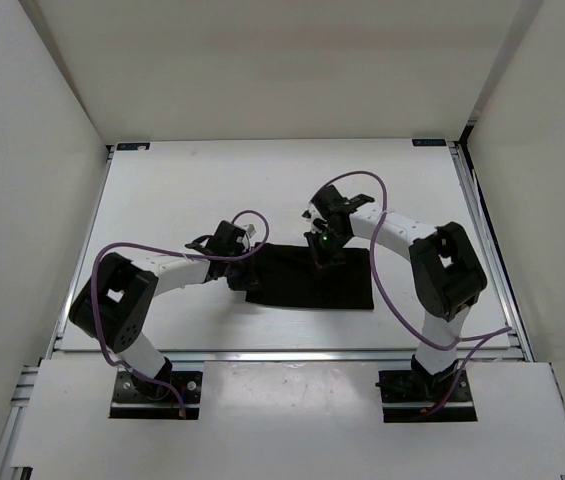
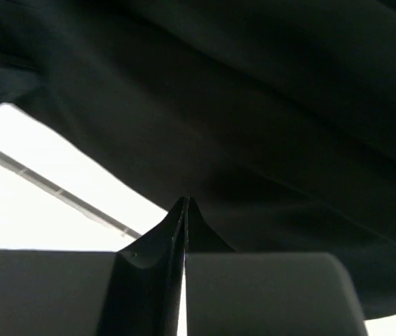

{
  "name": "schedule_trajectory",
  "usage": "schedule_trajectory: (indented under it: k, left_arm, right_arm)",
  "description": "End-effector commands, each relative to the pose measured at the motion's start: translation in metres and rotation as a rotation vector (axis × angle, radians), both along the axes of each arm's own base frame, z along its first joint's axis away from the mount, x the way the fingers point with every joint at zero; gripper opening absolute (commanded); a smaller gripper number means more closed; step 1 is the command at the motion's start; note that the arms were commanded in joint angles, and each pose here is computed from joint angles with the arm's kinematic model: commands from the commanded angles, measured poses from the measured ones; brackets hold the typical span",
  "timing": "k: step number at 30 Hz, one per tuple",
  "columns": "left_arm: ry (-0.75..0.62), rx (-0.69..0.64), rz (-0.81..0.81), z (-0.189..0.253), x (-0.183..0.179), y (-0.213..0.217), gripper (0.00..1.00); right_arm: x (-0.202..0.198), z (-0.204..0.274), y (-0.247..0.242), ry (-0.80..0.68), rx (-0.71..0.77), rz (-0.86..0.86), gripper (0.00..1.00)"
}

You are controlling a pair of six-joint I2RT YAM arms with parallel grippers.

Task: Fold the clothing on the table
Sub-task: Fold the skirt

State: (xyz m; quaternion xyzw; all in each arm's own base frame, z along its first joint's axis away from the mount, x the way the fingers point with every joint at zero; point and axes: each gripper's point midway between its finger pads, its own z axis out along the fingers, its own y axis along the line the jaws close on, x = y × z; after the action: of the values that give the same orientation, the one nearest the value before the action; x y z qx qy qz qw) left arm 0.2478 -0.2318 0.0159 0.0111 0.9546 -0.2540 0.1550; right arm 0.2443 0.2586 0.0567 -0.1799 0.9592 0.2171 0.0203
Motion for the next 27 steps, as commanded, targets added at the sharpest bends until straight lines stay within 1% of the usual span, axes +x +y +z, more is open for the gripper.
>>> schedule_trajectory:
  k: [1,4,6,7,8,9,10,12,13,14,15,17,18,20,22,23,24,25,26,27]
  left_arm:
    - [0.005,0.057,0.014,-0.006,-0.008,0.019,0.00]
    - [0.002,0.053,0.008,-0.004,-0.007,0.017,0.00]
    - [0.011,0.057,0.009,-0.007,-0.011,0.019,0.00]
    - [-0.002,0.056,0.006,-0.004,-0.007,0.018,0.00]
    - [0.011,0.061,0.014,-0.007,-0.009,0.021,0.00]
    - [0.003,0.055,0.018,-0.004,-0.007,0.021,0.00]
    - [0.003,0.059,0.007,-0.005,-0.009,0.020,0.00]
    - [0.011,0.058,0.009,-0.006,-0.010,0.020,0.00]
    - [0.006,0.058,0.000,-0.005,-0.011,0.020,0.00]
    - [0.010,0.058,0.005,-0.005,-0.011,0.021,0.00]
    - [0.012,0.051,0.005,-0.004,-0.012,0.021,0.00]
    - [-0.008,0.036,0.018,0.003,-0.002,0.021,0.00]
    - [-0.017,0.021,0.015,0.009,0.002,0.018,0.00]
    - [-0.042,-0.018,0.035,0.025,0.017,0.017,0.00]
    - [-0.097,-0.059,0.056,0.053,0.041,0.015,0.00]
    - [-0.101,-0.057,0.064,0.060,0.047,0.017,0.00]
    - [-0.143,-0.074,0.062,0.078,0.059,0.014,0.03]
    - [-0.169,-0.072,0.073,0.091,0.071,0.019,0.06]
    - [-0.172,-0.072,0.076,0.095,0.073,0.023,0.17]
    - [-0.193,-0.083,0.090,0.106,0.082,0.027,0.24]
  right_arm:
    - [0.012,-0.008,-0.019,-0.030,-0.037,-0.028,0.00]
    - [0.041,-0.019,-0.030,-0.040,-0.051,-0.081,0.00]
    - [0.075,-0.014,-0.032,-0.098,-0.055,-0.113,0.00]
    - [0.085,-0.018,-0.033,-0.097,-0.062,-0.128,0.00]
    - [0.108,-0.016,-0.037,-0.134,-0.066,-0.161,0.01]
    - [0.126,-0.005,-0.031,-0.178,-0.042,-0.169,0.00]
    - [0.137,-0.007,-0.035,-0.182,-0.038,-0.189,0.00]
    - [0.164,0.009,-0.029,-0.248,0.008,-0.220,0.00]
    - [0.171,0.017,-0.032,-0.273,0.022,-0.231,0.01]
    - [0.177,0.019,-0.033,-0.293,0.033,-0.252,0.00]
    - [0.181,0.031,-0.034,-0.324,0.056,-0.254,0.00]
    - [0.175,0.052,-0.039,-0.352,0.078,-0.259,0.00]
    - [0.167,0.048,-0.043,-0.331,0.064,-0.261,0.00]
    - [0.148,0.065,-0.052,-0.343,0.059,-0.254,0.01]
    - [0.120,0.061,-0.062,-0.287,0.031,-0.240,0.10]
    - [0.114,0.069,-0.063,-0.299,0.037,-0.229,0.12]
    - [0.097,0.058,-0.067,-0.254,0.014,-0.216,0.16]
    - [0.084,0.053,-0.075,-0.216,-0.002,-0.238,0.19]
    - [0.077,0.057,-0.077,-0.226,0.005,-0.229,0.23]
    - [0.064,0.053,-0.085,-0.197,0.003,-0.242,0.26]
